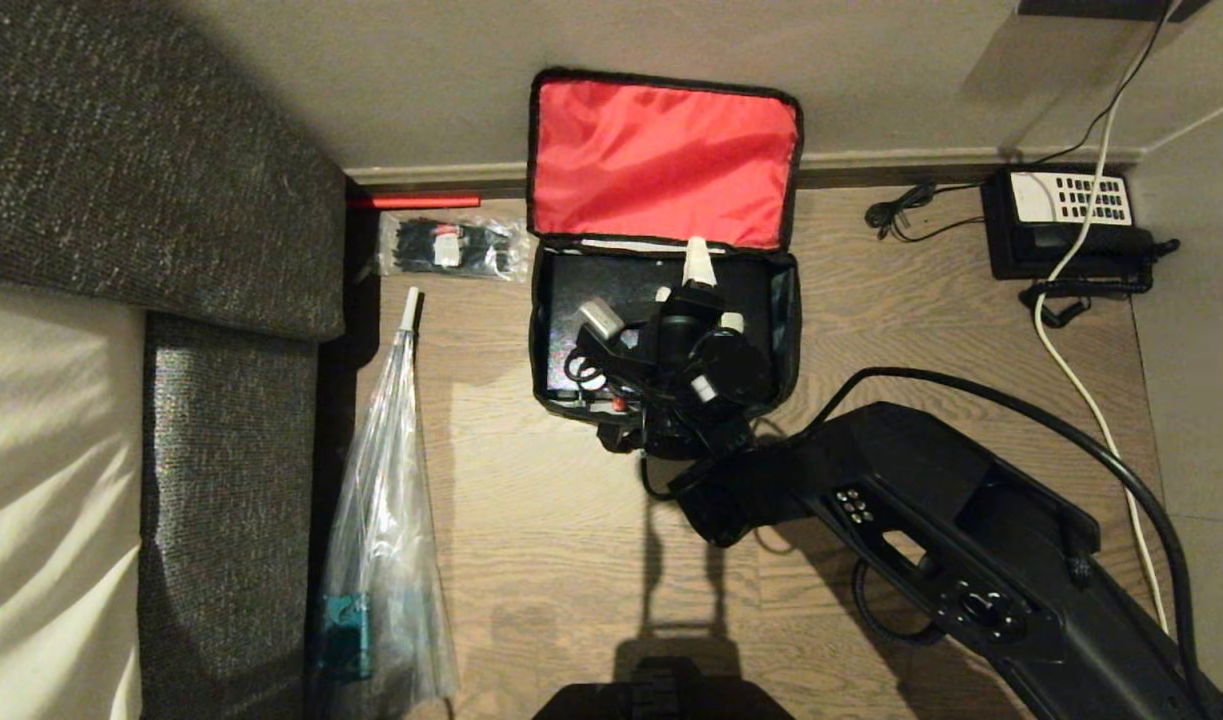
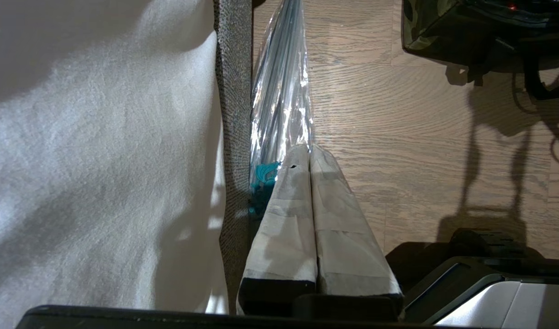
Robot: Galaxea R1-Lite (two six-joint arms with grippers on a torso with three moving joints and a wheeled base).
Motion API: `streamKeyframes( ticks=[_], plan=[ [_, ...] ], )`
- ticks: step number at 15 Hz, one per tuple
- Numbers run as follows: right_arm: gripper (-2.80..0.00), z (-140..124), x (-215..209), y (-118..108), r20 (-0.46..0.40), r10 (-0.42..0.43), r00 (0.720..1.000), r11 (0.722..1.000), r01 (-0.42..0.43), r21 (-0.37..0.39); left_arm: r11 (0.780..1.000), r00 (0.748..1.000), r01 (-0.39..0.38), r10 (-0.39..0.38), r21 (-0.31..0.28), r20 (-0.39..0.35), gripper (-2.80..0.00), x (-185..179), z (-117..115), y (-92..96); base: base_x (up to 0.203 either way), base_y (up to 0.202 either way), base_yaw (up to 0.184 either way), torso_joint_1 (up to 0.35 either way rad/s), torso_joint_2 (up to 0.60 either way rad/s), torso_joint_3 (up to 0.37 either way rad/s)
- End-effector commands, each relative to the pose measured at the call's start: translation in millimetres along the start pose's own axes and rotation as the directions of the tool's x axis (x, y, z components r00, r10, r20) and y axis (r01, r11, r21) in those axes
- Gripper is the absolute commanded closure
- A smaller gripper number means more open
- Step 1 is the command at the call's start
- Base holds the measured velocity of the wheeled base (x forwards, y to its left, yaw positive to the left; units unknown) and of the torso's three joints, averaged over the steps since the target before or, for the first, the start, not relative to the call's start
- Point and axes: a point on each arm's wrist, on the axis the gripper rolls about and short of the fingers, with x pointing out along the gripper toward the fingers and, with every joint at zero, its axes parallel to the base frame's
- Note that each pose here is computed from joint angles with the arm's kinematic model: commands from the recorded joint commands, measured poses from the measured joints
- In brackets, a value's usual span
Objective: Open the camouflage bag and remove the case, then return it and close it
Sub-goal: Lift the black box
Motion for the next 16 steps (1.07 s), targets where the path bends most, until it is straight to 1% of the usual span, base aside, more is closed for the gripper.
streamKeyframes(
  ticks=[1, 2, 3, 10, 12, 14, 16],
  plan=[
    [-2.8, -2, -2, 7, -0.008, 0.006, 1.0, 1.0, -0.006, -0.011, 1.0, 1.0, -0.001, 0.001, 0.0, 0.001, 0.0, 0, 0, 0.0, 0.0, 0.0, 0.0, 0.0, 0.0, 0.0],
    [-2.8, -3, -2, 8, -0.008, 0.006, 1.0, 1.0, -0.006, -0.011, 1.0, 1.0, -0.001, 0.001, 0.0, 0.001, 0.0, 0, 0, 0.0, 0.0, 0.0, 0.0, 0.0, 0.0, 0.0],
    [0.0, -3, -3, 9, -0.006, 0.01, 1.0, 1.0, -0.01, -0.015, 1.0, 1.0, -0.001, 0.001, 0.0, 0.001, 0.0, 0, 0, 0.0, 0.0, 0.0, 0.0, 0.0, 0.0, 0.0],
    [0.0, -5, -5, 11, -0.01, 0.004, 1.0, 1.0, -0.004, -0.008, 1.0, 1.0, -0.001, 0.001, 0.0, 0.001, 0.0, 0, 0, 0.0, 0.0, 0.0, 0.0, 0.0, 0.0, 0.0],
    [0.0, -9, -12, 23, -0.003, 0.037, 0.999, 0.999, -0.037, -0.032, 1.0, 1.0, -0.001, 0.001, 0.0, 0.001, 0.0, 0, 0, 0.0, 0.0, 0.0, 0.0, 0.0, 0.0, 0.0],
    [0.0, -9, -12, 27, -0.007, 0.034, 0.999, 0.999, -0.034, -0.016, 1.0, 1.0, -0.001, 0.001, 0.0, 0.001, 0.0, 0, 0, 0.0, 0.0, 0.0, 0.0, 0.0, 0.0, 0.0],
    [0.0, -14, -20, 36, -0.006, 0.075, 0.997, 0.997, -0.075, -0.036, 1.0, 1.0, -0.001, 0.001, 0.0, 0.001, 0.0, 0, 0, 0.0, 0.0, 0.0, 0.0, 0.0, 0.0, 0.0]
  ],
)
